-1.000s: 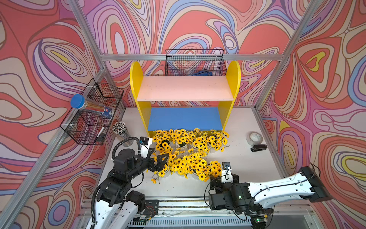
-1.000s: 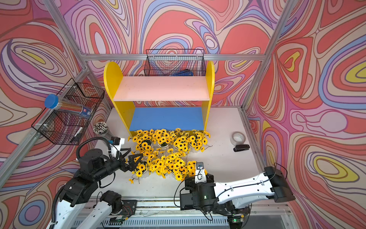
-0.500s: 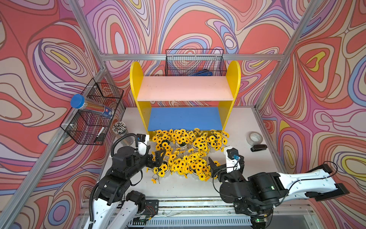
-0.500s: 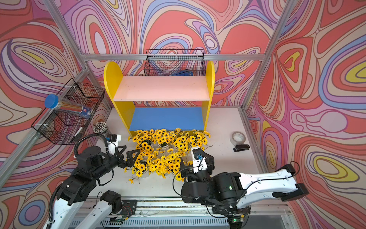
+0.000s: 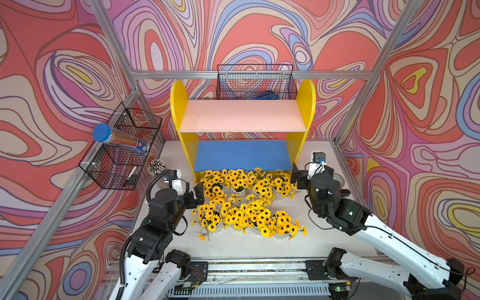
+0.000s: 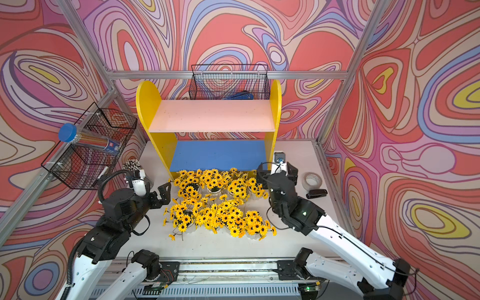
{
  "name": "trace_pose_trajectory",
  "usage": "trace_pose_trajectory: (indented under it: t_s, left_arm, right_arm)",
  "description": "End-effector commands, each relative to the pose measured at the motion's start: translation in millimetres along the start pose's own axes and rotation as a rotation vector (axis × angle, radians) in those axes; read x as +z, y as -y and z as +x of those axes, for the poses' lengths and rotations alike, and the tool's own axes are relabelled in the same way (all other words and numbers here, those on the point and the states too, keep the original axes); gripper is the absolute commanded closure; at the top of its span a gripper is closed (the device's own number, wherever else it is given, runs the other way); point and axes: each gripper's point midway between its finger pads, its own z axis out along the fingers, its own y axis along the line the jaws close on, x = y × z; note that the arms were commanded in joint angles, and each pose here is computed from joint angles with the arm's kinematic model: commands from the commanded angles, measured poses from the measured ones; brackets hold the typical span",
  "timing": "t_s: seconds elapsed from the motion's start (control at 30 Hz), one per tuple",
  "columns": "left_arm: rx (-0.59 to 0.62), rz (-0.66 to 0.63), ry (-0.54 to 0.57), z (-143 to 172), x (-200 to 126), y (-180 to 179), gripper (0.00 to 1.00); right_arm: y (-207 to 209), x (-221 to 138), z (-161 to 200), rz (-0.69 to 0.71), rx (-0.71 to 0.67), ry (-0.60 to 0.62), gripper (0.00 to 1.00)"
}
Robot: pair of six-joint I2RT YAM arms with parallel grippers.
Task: Take the sunflower pots off the shelves
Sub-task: Place the sunflower pot at the center of the board, then reset both arms
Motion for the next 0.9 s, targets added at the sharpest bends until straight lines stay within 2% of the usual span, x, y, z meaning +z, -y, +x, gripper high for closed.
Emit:
trace_pose_trajectory:
  t_s: [0.0,0.1,0.17,0.3,0.47,0.57,0.63,0.77,0.87]
  left_arm:
    - [-0.002,-0.081,0.081,-10.2,26.3,-8.0,0.00]
    - [0.083,-0.103,0.156,-10.5,45.2,-10.6,0.00]
    - [0.098,-0.163,0.219,-13.7,50.4,-22.1,0.00]
    - [0.148,-0.269,0.270,-5.0,63.5,-49.5,0.00]
    - [0.179,-0.346,0.359,-11.3,65.3,-64.3,0.00]
    - [0.225,-0.402,0.356,-11.5,64.3,-72.5,0.00]
    - [0.208,-0.410,0.357,-7.8,67.6,-76.7,0.00]
    - [0.240,-0.405,0.276,15.9,86.6,-80.1,0.00]
    - [0.240,-0.416,0.267,28.7,90.8,-85.1,0.00]
  right_arm:
    - [-8.3,38.3,32.9,-0.174,0.118,-0.112,0.02]
    - [15.7,55.2,51.1,-0.070,0.127,-0.104,0.02]
    - [33.2,63.4,58.8,-0.033,0.162,-0.078,0.02]
    - [70.7,81.6,89.8,0.046,0.225,-0.140,0.02]
    - [86.3,92.3,106.1,0.084,0.234,-0.139,0.02]
    - [90.3,97.2,114.0,0.101,0.198,-0.157,0.02]
    - [91.1,101.8,120.2,0.102,0.197,-0.163,0.02]
    - [87.0,109.6,139.6,0.084,0.167,-0.197,0.02]
    - [86.5,112.8,148.7,0.084,0.152,-0.208,0.02]
